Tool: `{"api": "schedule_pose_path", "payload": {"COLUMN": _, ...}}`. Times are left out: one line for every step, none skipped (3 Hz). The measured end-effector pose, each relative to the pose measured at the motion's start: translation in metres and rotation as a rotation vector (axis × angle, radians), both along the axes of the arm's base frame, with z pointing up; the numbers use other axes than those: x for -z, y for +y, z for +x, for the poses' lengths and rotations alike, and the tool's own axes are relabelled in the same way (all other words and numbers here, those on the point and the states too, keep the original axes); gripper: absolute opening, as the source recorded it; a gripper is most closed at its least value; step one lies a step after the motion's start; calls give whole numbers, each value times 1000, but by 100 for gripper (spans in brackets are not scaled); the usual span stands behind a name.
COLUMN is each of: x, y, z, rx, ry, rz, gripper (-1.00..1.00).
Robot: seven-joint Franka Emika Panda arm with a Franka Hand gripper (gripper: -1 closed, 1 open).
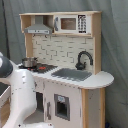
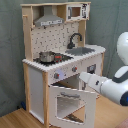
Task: Play with the kitchen
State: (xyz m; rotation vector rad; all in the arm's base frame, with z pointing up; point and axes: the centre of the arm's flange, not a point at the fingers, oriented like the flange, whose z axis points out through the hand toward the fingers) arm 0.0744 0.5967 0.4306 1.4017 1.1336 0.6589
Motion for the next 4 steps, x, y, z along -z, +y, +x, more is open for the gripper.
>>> {"api": "schedule_pose_path", "payload": {"x": 1, "y": 9, "z": -6, "rx": -19, "ry": -26, "rz": -31, "gripper": 100}}
{"api": "schedule_pose_path", "payload": {"x": 6, "y": 21, "z": -12, "rx": -44, "ry": -70, "rz": -75, "gripper": 100}}
{"api": "schedule_pose_path", "payload": {"x": 19, "y": 30, "z": -14, "rx": -61, "ry": -149, "rz": -88, "gripper": 100}}
{"api": "schedule_pose_path", "payload": {"x": 34, "y": 37, "z": -8, "rx": -74, "ry": -241, "rz": -48, "gripper": 100}}
